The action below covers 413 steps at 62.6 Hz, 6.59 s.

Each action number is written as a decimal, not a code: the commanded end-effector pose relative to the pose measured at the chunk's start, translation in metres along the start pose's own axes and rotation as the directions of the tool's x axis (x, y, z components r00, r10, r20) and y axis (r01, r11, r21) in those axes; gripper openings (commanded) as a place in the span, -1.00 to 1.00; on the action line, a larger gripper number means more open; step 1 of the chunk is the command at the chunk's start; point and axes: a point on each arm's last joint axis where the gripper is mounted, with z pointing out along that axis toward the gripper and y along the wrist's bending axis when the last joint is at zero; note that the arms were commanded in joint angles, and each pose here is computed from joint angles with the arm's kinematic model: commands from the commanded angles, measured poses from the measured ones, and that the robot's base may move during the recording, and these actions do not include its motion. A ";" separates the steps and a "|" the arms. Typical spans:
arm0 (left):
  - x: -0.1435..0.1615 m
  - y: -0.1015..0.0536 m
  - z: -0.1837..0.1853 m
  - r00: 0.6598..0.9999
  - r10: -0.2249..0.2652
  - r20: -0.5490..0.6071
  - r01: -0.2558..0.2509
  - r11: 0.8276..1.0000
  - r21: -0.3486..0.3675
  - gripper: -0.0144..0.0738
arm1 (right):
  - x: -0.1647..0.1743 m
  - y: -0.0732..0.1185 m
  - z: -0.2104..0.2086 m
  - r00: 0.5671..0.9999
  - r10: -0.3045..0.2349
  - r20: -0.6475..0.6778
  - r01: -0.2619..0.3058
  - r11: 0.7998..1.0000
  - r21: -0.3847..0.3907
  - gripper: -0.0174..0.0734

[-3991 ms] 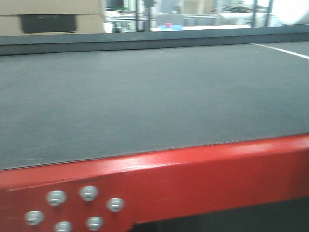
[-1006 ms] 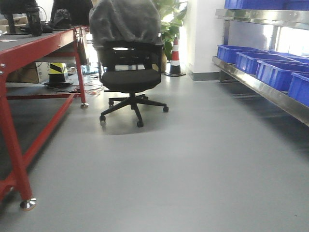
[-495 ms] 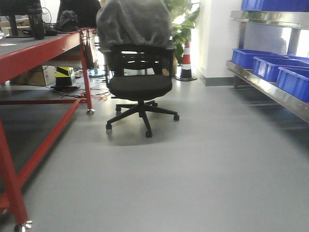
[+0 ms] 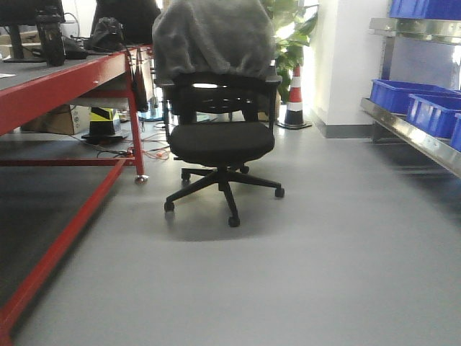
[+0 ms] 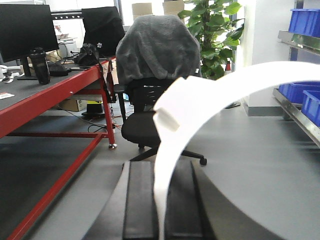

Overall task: Grab PVC pipe and place in blue bin
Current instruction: 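Drive the base to the steel shelf of blue bins, then move both grippers with the arc over the open blue bin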

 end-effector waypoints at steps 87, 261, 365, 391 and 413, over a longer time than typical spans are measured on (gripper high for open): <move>-0.004 -0.001 -0.001 0.999 -0.001 0.034 0.001 1.000 0.015 -0.92 | -0.003 0.000 -0.001 1.000 -0.012 0.028 0.013 1.000 -0.001 -0.97; -0.004 -0.001 -0.001 0.999 -0.001 0.034 0.001 1.000 0.015 -0.92 | -0.003 0.000 -0.001 1.000 -0.012 0.028 0.013 1.000 -0.001 -0.97; -0.004 -0.001 -0.001 0.999 -0.001 0.034 0.001 1.000 0.015 -0.92 | -0.003 0.000 -0.001 1.000 -0.012 0.028 0.013 1.000 -0.001 -0.97; -0.004 -0.001 -0.001 0.999 -0.001 0.034 0.001 1.000 0.015 -0.92 | -0.005 0.000 -0.001 0.998 -0.012 0.055 0.013 1.000 -0.004 -0.97; -0.002 -0.001 0.004 1.000 -0.001 0.013 0.001 1.000 0.014 -0.92 | -0.006 0.001 0.002 0.999 0.001 0.054 -0.001 1.000 -0.007 -0.97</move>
